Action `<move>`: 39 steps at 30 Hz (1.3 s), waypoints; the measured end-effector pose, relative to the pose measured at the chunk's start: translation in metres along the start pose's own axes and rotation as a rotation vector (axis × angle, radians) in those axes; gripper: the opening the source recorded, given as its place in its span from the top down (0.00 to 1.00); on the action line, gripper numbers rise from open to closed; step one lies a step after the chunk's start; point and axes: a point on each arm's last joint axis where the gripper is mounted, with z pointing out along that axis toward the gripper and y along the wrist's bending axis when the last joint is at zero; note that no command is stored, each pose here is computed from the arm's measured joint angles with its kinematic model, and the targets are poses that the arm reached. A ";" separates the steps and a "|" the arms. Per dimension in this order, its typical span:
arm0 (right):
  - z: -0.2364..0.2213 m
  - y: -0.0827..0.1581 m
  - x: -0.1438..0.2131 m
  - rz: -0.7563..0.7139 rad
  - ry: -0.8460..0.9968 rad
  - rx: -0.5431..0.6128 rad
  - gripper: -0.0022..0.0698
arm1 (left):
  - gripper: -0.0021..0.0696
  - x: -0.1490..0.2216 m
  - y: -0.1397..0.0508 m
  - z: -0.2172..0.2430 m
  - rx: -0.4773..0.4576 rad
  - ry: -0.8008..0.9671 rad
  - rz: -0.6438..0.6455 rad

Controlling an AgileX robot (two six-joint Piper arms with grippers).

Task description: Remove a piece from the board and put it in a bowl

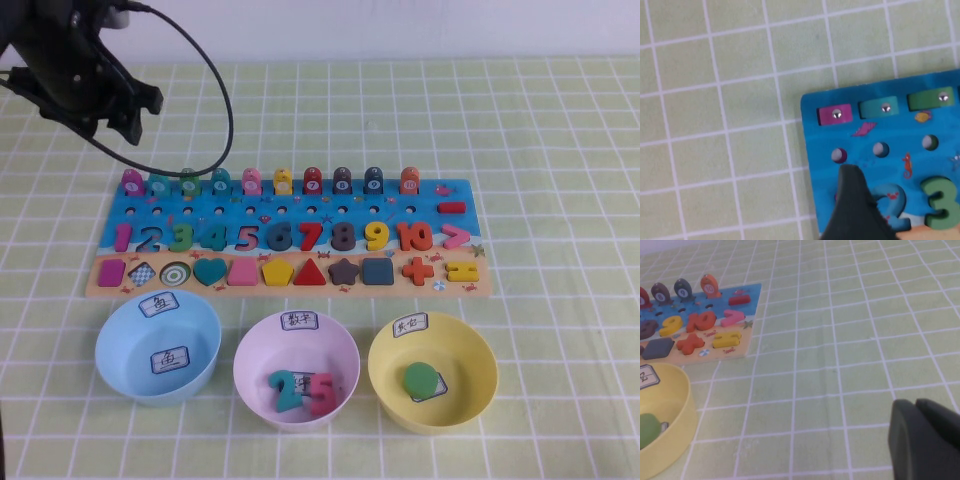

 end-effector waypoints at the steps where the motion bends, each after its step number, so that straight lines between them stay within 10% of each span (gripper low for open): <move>1: 0.000 0.000 0.000 0.000 0.000 0.000 0.99 | 0.43 0.000 0.000 0.005 -0.003 0.006 0.002; 39: 0.000 0.000 0.000 0.000 0.000 0.000 0.99 | 0.43 -0.002 0.021 0.082 0.000 0.003 -0.080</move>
